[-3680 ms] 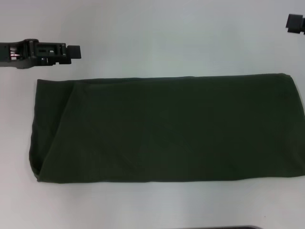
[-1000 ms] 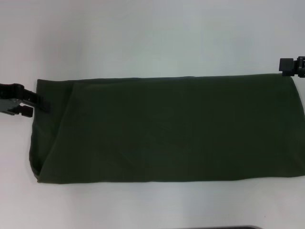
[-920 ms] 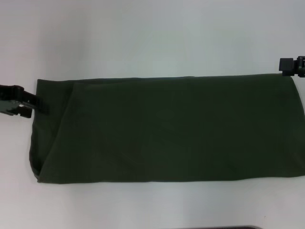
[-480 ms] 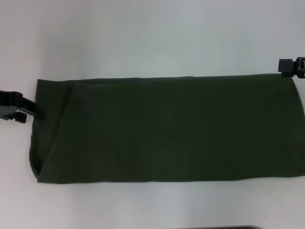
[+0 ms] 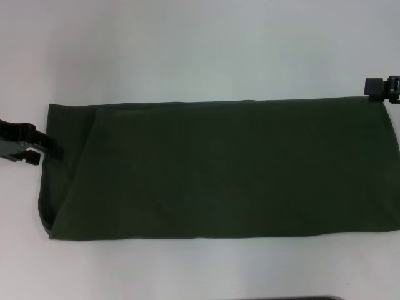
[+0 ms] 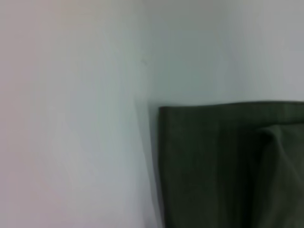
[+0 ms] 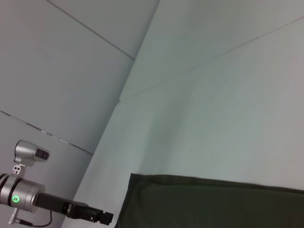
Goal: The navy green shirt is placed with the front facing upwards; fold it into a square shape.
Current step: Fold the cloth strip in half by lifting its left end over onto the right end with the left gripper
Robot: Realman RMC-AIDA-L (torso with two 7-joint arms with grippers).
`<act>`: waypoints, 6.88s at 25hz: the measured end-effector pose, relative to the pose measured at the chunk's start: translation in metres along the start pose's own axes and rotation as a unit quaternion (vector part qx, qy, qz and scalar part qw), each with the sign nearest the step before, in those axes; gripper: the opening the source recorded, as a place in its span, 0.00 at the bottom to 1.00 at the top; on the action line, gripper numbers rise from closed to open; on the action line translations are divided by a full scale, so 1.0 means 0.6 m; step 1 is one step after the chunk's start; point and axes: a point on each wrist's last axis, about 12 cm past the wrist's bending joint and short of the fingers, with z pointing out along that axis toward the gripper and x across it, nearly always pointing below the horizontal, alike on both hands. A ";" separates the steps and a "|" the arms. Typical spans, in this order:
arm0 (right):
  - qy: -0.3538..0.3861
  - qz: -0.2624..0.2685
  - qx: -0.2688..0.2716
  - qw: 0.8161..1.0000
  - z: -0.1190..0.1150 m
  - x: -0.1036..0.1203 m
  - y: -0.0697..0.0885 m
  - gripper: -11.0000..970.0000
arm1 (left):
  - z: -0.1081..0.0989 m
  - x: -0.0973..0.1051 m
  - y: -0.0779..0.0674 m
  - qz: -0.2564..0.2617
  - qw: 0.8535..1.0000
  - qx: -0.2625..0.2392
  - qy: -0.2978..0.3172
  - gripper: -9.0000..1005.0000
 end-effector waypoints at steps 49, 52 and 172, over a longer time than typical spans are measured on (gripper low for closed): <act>0.001 -0.001 0.000 1.000 -0.001 -0.003 0.000 0.66 | 0.017 0.003 0.001 -0.022 1.000 -0.013 0.014 0.71; 0.001 -0.002 0.000 1.000 0.000 -0.004 0.001 0.66 | 0.020 0.004 0.000 -0.025 0.999 -0.011 0.018 0.71; 0.019 0.000 0.006 1.000 -0.002 -0.013 0.004 0.66 | -0.064 -0.014 -0.029 -0.005 0.996 0.058 0.061 0.03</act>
